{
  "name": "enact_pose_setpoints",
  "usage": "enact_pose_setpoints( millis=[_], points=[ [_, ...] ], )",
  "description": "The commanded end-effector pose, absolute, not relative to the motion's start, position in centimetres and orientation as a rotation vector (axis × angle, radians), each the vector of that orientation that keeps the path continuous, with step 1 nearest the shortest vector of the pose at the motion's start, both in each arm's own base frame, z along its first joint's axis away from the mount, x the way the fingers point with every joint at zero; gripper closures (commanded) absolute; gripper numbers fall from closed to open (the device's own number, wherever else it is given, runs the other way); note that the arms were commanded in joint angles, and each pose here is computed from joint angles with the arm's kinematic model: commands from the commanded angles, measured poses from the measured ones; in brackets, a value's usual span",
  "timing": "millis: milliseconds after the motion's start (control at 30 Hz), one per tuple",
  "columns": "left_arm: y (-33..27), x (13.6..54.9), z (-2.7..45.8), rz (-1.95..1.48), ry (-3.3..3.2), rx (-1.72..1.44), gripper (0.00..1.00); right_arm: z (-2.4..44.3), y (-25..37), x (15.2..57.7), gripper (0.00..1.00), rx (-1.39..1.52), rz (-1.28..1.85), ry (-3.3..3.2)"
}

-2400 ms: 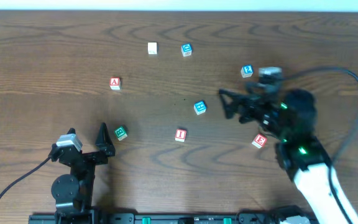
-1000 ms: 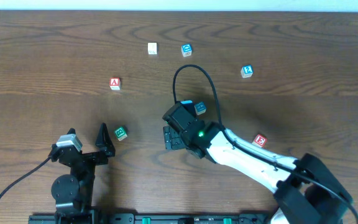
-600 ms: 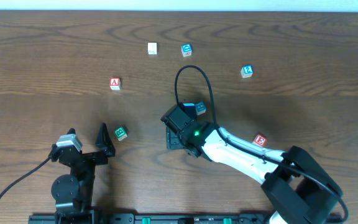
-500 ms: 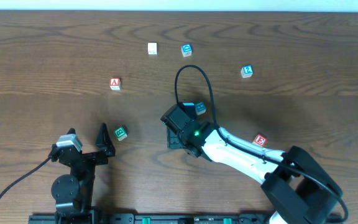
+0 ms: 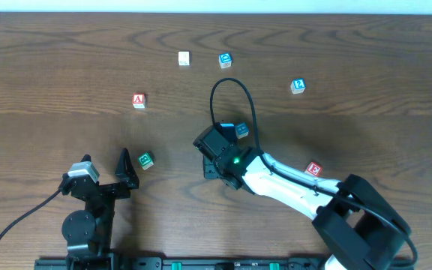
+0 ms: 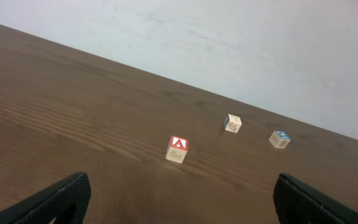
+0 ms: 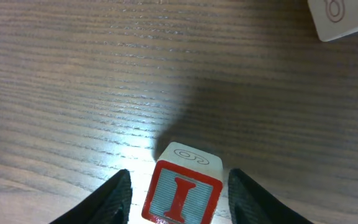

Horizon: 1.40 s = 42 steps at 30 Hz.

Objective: Spell out Ai2
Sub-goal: 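Lower and close the right gripper on the red I block, then carry the red I block forward toward the upper table area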

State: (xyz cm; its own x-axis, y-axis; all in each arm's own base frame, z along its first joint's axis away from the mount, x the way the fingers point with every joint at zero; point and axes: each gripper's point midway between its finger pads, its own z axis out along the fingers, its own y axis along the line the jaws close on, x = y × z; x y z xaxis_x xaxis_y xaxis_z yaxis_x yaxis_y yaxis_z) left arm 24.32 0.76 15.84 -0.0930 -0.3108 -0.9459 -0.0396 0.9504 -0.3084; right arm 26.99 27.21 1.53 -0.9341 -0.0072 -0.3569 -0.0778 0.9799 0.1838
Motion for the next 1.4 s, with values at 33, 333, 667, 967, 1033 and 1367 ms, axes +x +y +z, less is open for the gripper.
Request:
enact_pose_setpoints(
  millis=[33,333,667,967,1033,1367],
  points=[
    [1.01,24.38,13.86,-0.228,1.697,-0.299,0.05,1.57,27.3,27.33,0.57,-0.078,0.24,2.743],
    [1.01,24.38,13.86,-0.228,1.697,-0.299,0.05,1.38,27.05,26.98,0.59,-0.256,0.194,2.743],
    [1.01,24.38,13.86,-0.228,1.697,-0.299,0.05,1.29,26.89,26.81,0.6,-0.279,0.183,2.75],
    [1.01,24.38,13.86,-0.228,1.697,-0.299,0.05,1.28,26.89,26.81,0.64,-0.279,0.183,2.75],
    [1.01,24.38,13.86,-0.228,1.697,-0.299,0.05,1.28,26.89,26.81,0.64,-0.279,0.183,2.75],
    [1.01,24.38,13.86,-0.228,1.697,-0.299,0.05,1.31,26.63,26.59,0.69,-0.283,0.164,2.765]
  ],
)
